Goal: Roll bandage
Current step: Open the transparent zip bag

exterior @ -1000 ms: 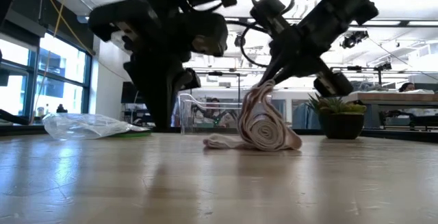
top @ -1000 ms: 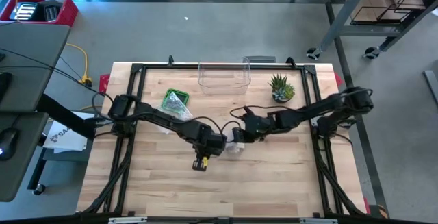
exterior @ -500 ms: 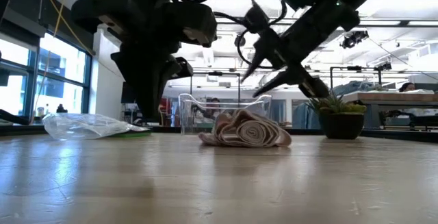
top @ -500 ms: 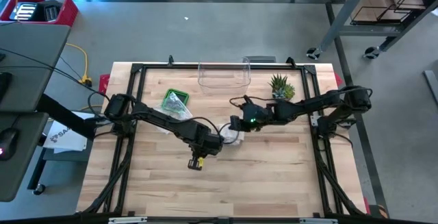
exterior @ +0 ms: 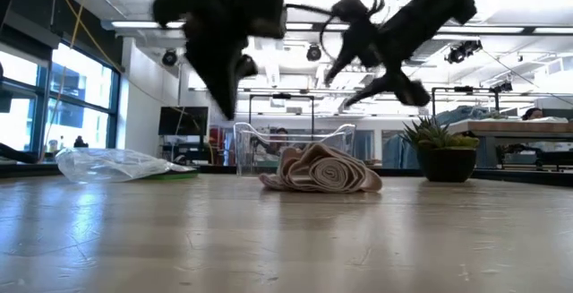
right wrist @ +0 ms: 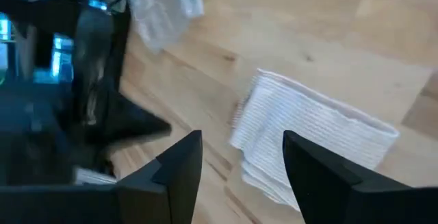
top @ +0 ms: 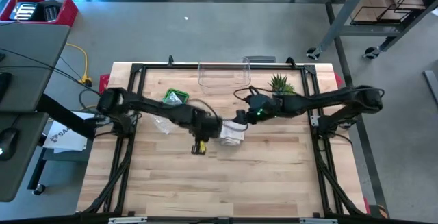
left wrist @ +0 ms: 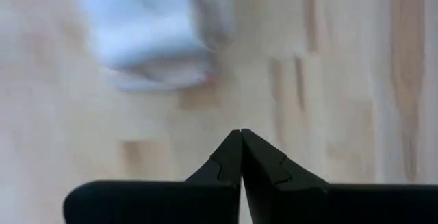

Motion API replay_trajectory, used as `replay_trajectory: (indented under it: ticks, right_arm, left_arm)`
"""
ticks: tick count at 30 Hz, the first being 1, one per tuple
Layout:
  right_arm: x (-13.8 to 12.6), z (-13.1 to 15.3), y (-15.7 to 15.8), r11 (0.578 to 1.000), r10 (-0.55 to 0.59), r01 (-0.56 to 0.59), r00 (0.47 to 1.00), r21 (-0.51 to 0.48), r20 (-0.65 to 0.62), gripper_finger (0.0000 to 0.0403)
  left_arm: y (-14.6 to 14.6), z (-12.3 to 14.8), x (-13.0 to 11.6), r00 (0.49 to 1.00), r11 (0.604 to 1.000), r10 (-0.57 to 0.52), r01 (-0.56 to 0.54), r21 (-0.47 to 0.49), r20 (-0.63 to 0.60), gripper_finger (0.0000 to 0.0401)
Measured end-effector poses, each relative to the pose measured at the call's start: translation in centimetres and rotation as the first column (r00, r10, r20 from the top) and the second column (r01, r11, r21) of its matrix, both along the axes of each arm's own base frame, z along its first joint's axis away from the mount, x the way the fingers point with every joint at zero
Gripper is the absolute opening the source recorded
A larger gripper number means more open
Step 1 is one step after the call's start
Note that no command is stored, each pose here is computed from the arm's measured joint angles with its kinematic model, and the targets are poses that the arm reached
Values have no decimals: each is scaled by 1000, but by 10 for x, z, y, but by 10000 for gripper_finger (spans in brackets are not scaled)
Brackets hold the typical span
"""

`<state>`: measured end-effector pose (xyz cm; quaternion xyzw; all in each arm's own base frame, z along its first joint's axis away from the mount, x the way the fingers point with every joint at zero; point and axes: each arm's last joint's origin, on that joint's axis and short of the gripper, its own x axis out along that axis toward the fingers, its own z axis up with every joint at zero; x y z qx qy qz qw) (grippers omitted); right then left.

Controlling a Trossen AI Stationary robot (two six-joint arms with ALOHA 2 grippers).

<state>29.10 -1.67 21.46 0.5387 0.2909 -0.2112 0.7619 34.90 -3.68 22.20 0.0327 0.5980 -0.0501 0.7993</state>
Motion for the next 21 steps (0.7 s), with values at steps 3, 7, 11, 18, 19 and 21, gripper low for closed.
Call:
replay_trajectory:
  ticks: [3,7,11,18,19,21]
  right_arm:
    - [-21,6,2,998,29,-35,995,-60,-99,193]
    - [-44,16,5,993,1,-23,982,-114,-191,193]
    - [-66,17,10,986,-24,-30,946,-162,-324,193]
    - [-79,6,17,989,15,-63,942,-133,-335,193]
    - [-80,1,18,992,23,-61,948,-109,-317,193]
    - [-80,-10,19,997,38,-53,964,-52,-264,193]
  left_arm:
    - [21,26,-13,996,997,80,-81,16,45,0]
    - [45,48,-28,976,978,193,-200,66,97,0]
    - [59,67,-42,944,954,276,-291,66,182,0]
    - [67,38,-76,893,897,440,-442,1,99,0]
    - [69,32,-80,887,889,457,-457,-17,69,0]
    - [75,25,-84,872,872,488,-486,-53,30,2]
